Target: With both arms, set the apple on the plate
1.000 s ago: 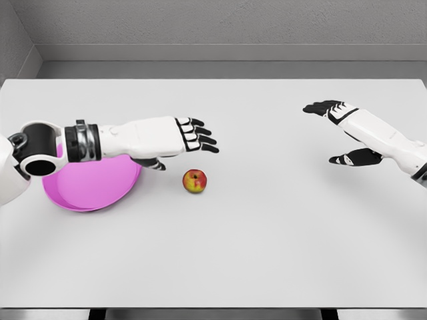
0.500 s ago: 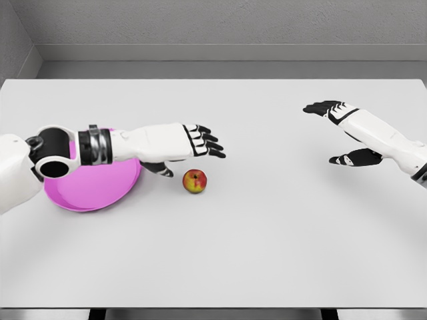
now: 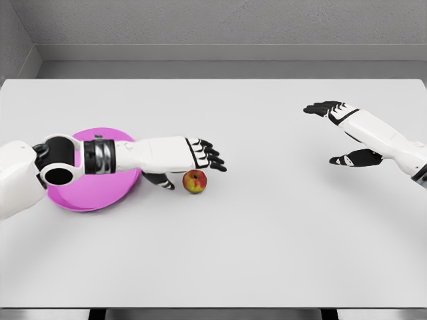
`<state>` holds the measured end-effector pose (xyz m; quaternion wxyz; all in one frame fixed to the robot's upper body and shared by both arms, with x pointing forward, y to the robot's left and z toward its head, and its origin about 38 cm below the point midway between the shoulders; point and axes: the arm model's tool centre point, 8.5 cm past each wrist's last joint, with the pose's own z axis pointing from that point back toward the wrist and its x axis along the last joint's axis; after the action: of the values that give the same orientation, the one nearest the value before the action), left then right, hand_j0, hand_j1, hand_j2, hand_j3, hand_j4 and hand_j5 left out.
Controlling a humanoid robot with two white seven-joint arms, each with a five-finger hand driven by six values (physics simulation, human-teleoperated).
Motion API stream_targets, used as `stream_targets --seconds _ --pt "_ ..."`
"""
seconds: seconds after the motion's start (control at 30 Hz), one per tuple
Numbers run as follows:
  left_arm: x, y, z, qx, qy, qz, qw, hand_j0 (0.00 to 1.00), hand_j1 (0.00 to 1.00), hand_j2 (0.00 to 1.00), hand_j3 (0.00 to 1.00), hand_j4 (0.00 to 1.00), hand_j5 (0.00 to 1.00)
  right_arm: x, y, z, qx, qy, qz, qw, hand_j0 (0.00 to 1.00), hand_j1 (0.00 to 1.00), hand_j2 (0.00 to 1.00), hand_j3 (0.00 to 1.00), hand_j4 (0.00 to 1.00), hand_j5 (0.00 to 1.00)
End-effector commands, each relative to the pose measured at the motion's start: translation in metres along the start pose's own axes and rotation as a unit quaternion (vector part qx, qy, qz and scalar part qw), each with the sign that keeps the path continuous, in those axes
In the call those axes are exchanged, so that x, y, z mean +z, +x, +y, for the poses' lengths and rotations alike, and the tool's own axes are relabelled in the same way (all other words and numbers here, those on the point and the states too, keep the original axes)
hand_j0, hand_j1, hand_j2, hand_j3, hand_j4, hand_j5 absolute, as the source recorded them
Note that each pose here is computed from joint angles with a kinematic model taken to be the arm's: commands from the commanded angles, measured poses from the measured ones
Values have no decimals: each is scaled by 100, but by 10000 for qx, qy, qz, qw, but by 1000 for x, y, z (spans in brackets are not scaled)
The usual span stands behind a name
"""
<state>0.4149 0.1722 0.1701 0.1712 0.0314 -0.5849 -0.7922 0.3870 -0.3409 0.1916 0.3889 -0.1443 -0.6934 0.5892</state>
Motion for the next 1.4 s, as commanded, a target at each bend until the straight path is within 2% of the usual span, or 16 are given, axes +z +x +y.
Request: stream_targets --seconds 0.0,0.27,0.33,0.5,0.87,0.97,1.07,1.27,1.37 --pt "-1 -2 -4 74 -32 17 10000 100 100 100 100 100 100 0 0 -1 -26 -26 -7 10000 100 100 100 100 100 100" --pt "-14 -4 -6 135 -26 1 9999 100 100 100 100 100 100 0 0 -1 -26 -26 -7 10000 100 100 100 100 100 100" --pt "-14 -6 -10 161 -132 28 9998 97 97 97 97 97 97 0 0 -1 -30 -24 -1 10000 100 100 100 100 100 100" --pt "-15 -6 -10 166 -145 24 9998 92 92 92 92 92 92 0 0 -1 -26 -26 -6 10000 100 100 100 100 100 100" --pt "-26 -7 -14 241 -164 -1 9996 92 92 92 92 92 92 0 0 -1 -28 -20 -10 10000 100 100 100 100 100 100" --pt "-25 -9 -22 298 -268 35 9992 92 92 92 92 92 92 0 0 -1 -26 -26 -7 10000 100 100 100 100 100 100" --pt "-26 -9 -23 303 -273 31 9992 92 92 92 92 92 92 0 0 -1 -28 -20 -10 10000 100 100 100 100 100 100" --pt "-26 -9 -25 304 -380 28 9988 80 80 80 80 80 80 0 0 -1 -34 -24 -13 10000 100 100 100 100 100 100" --pt "-26 -8 -28 326 -394 23 9987 77 77 77 77 77 77 0 0 -1 -34 -32 -13 10000 100 100 100 100 100 100"
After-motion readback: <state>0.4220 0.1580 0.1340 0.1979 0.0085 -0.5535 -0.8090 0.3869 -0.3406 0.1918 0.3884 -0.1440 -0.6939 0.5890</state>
